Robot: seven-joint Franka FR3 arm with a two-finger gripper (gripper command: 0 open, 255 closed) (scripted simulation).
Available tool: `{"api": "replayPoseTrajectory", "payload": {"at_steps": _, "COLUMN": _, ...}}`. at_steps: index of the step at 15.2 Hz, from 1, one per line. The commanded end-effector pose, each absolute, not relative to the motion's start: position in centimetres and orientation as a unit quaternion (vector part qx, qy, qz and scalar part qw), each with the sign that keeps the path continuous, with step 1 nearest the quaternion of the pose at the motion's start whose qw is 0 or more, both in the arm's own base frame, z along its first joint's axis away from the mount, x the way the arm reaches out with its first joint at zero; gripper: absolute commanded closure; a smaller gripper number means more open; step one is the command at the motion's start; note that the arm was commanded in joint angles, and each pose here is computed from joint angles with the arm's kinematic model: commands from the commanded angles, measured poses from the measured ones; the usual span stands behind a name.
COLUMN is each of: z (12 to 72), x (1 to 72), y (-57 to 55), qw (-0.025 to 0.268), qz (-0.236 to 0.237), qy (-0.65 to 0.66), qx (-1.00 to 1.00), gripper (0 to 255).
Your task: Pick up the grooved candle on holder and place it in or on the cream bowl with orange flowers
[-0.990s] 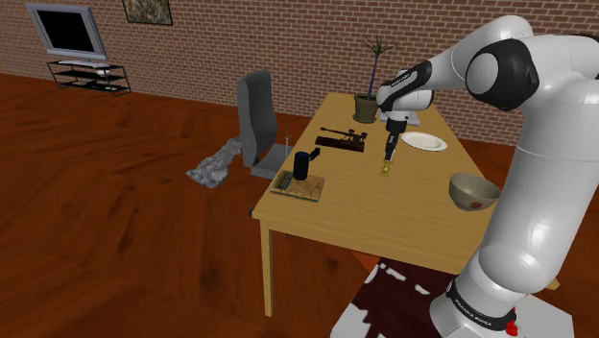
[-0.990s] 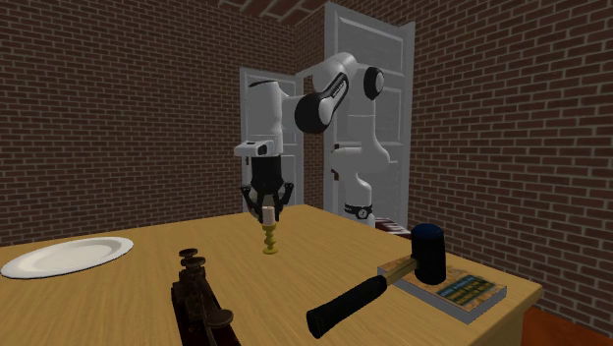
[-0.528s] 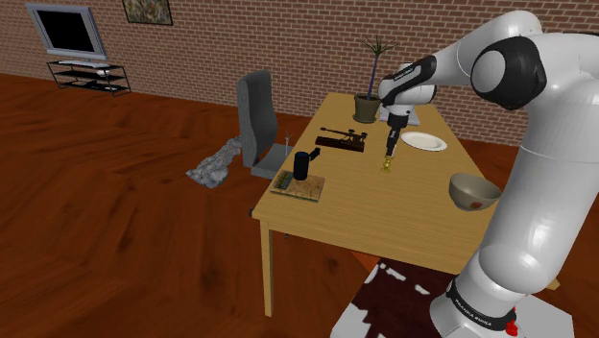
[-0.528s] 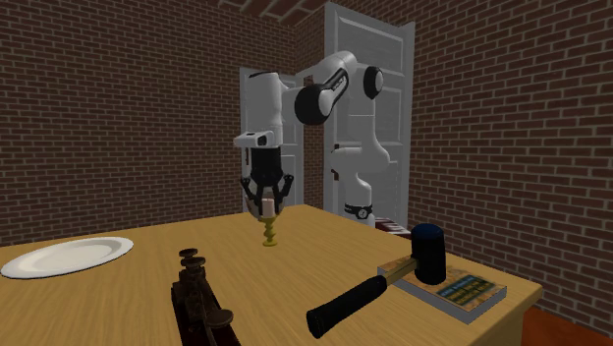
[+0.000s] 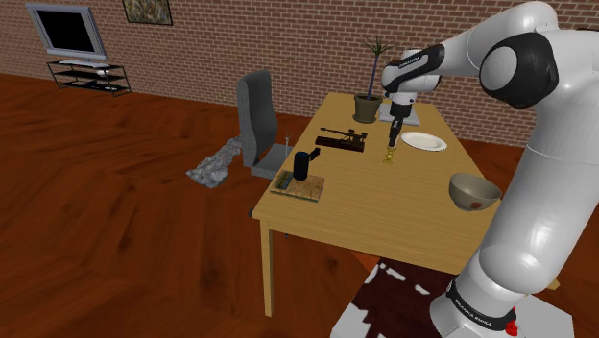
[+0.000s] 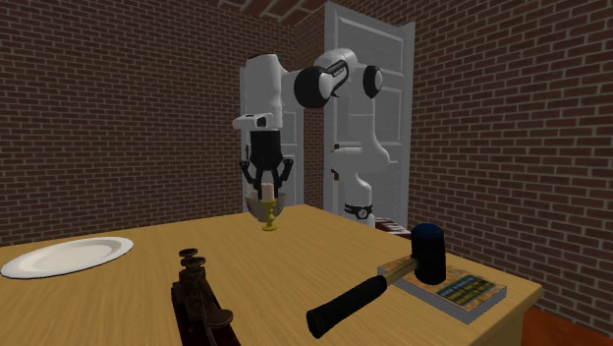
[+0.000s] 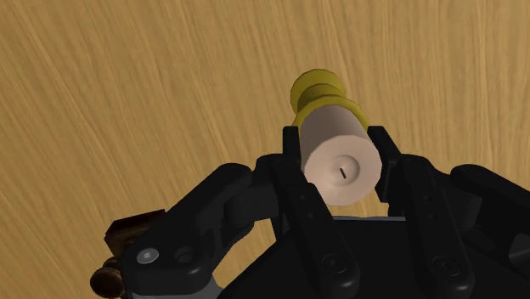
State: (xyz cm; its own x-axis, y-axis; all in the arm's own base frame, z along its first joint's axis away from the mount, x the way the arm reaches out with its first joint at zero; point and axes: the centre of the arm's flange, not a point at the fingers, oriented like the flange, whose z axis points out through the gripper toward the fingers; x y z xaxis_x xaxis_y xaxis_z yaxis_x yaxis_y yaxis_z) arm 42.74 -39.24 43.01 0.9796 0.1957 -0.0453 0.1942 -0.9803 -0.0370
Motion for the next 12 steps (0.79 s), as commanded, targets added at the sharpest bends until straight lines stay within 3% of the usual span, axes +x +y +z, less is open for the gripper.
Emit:
{"api": "replayPoseTrajectory", "payload": {"at_steps": 1, "z": 44.1, "x": 42.7, "y": -39.1, "qw": 0.016, "qz": 0.025, "qy": -0.098, "qx": -0.995, "gripper": 255}}
{"api": "replayPoseTrajectory", "payload": {"at_steps": 12, "z": 49.9, "x": 42.7, "y": -39.1, "qw": 0.016, "qz": 0.025, "qy": -0.098, "qx": -0.995, "gripper": 255}}
